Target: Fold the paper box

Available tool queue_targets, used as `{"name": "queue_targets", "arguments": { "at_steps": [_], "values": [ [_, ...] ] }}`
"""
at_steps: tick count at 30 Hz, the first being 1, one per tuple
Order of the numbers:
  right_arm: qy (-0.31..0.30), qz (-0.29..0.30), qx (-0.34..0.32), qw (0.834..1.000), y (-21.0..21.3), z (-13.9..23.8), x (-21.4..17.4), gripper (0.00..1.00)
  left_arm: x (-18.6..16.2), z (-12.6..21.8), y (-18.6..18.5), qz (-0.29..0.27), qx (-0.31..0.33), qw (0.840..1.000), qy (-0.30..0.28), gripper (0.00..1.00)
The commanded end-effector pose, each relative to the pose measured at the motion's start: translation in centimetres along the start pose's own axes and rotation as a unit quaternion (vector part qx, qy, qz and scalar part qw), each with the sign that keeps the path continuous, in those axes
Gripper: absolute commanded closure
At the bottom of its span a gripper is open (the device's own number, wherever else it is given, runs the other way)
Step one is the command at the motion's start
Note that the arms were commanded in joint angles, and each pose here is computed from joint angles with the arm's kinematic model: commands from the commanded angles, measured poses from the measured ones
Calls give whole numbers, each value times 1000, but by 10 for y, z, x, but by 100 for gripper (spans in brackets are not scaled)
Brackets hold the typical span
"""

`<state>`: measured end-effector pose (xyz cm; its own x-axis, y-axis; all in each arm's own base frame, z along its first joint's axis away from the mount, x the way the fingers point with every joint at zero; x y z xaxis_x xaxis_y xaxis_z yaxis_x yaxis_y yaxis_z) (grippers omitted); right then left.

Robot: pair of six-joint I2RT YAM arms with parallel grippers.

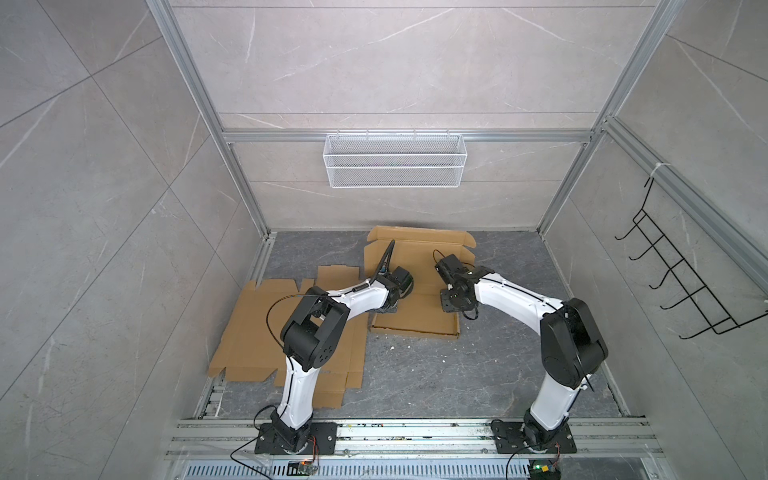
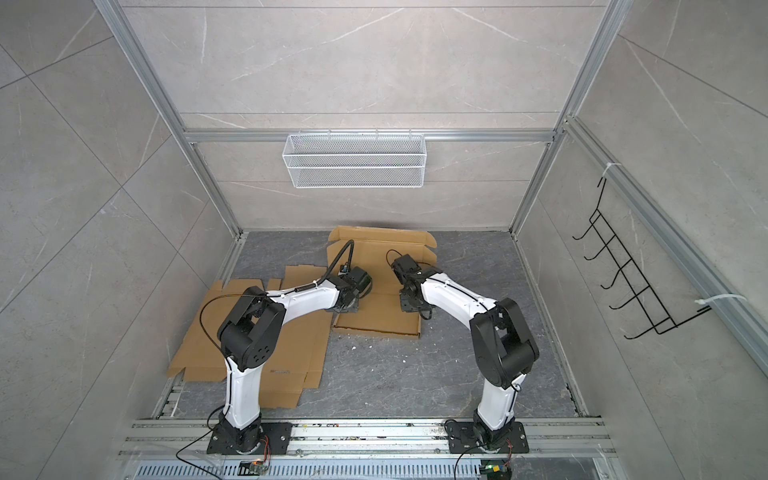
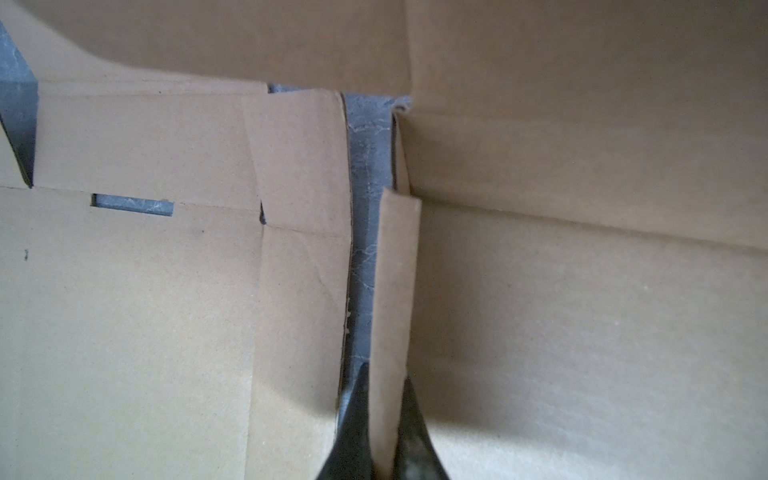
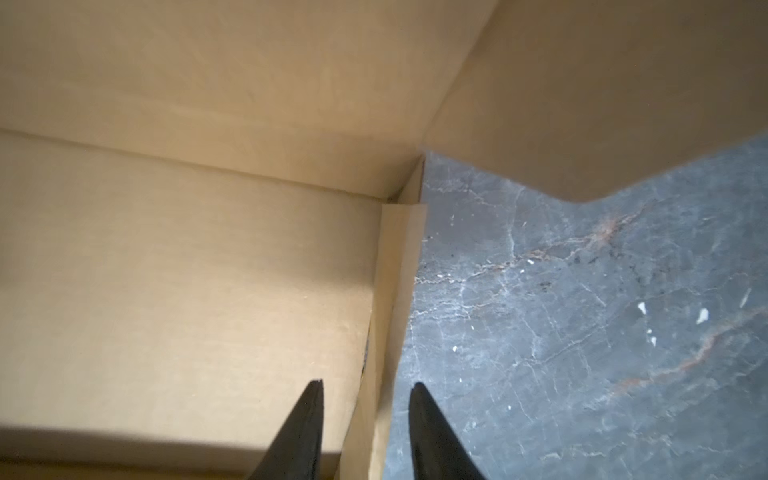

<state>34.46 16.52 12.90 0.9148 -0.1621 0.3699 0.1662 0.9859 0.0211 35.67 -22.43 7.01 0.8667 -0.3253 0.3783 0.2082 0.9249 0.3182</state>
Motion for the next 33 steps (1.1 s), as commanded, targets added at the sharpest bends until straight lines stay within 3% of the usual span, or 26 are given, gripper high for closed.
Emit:
{"name": "queue_targets", "arguments": {
  "at_steps": [1,10,19,33],
  "values": [
    [17,-1,21,1000,0,2,-7,60,-61,-40,-10,-29,-12,993,118,100],
    [2,-6,37,999,-1,22,1,50,-61,-37,-10,-27,-17,992,119,100],
    [11,-5,35,999,-5,15,-3,49,-50,-19,3,-13,-26,994,107,79],
    [17,-7,35,999,-7,10,-4,49,-24,19,20,-1,-43,997,67,61]
  ]
}}
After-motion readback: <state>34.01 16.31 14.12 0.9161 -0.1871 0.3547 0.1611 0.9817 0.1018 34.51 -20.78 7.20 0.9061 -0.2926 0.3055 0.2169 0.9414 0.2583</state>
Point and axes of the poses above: each gripper's point midway between its finger pads, its own z axis back along the fingers, its own y axis along the line the jaws close on, x = y × z, the point moved 5 cm from there along z, back along the fingers, and after that the axes turned 15 degrees about -z, right-handed, at the moved point
